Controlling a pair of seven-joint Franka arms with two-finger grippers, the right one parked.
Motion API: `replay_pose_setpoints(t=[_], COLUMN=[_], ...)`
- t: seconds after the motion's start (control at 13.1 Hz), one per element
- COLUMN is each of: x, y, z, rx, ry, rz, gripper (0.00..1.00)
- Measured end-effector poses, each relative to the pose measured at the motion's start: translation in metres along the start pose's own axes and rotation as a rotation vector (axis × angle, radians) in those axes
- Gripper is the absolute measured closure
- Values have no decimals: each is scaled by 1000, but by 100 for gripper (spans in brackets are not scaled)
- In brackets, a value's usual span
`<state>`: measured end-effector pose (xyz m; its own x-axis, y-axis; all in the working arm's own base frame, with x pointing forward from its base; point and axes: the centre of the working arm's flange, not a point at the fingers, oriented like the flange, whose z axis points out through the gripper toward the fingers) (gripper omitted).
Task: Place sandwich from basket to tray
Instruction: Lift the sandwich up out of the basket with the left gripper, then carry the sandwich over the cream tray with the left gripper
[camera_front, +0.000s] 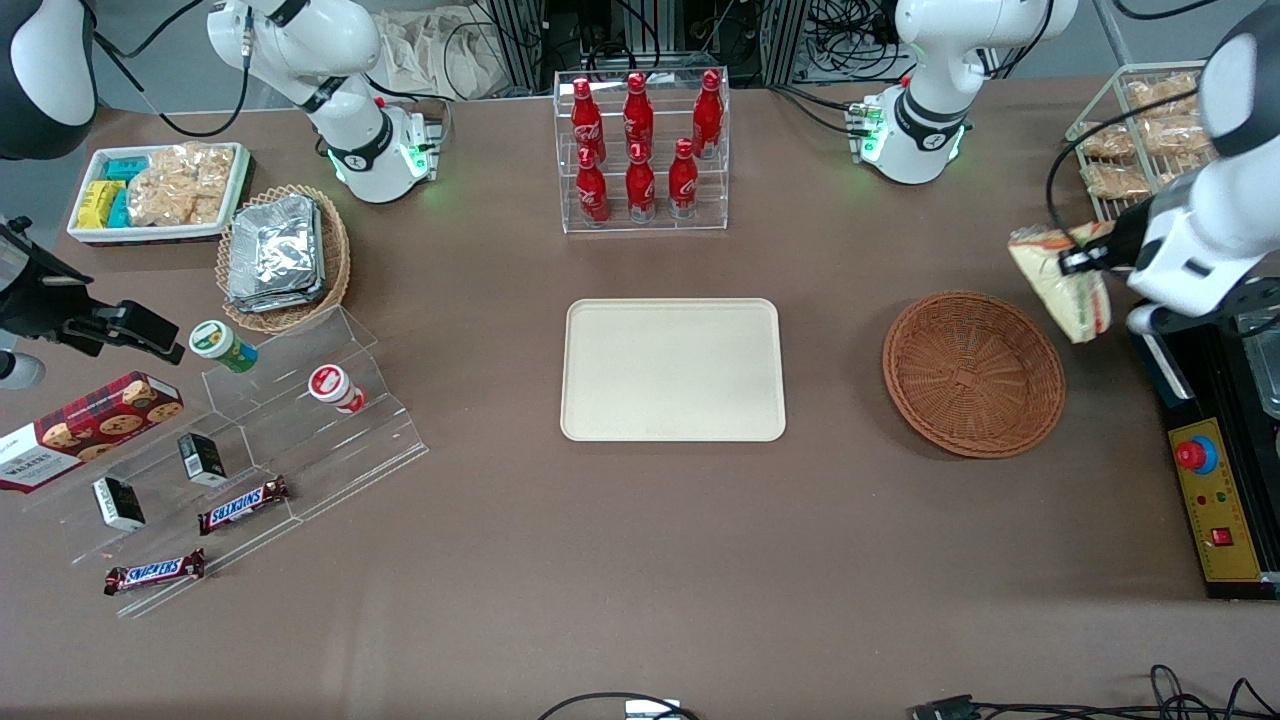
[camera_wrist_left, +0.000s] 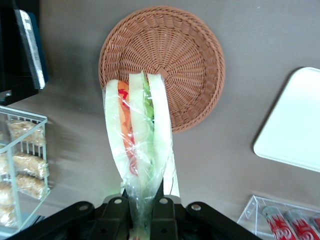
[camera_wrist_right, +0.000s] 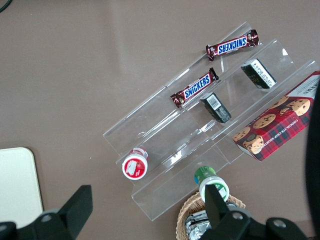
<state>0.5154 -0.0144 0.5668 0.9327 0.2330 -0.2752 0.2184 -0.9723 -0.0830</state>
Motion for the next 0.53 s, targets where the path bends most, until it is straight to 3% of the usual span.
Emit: replay_pose_setpoints(t=[0.23, 0.38, 0.53], x=[-18, -37, -56], y=[58, 131, 207], z=[-9, -4, -3], rx=[26, 58, 59], ry=[13, 23, 39], rz=[55, 122, 138], gripper=[84, 84, 84])
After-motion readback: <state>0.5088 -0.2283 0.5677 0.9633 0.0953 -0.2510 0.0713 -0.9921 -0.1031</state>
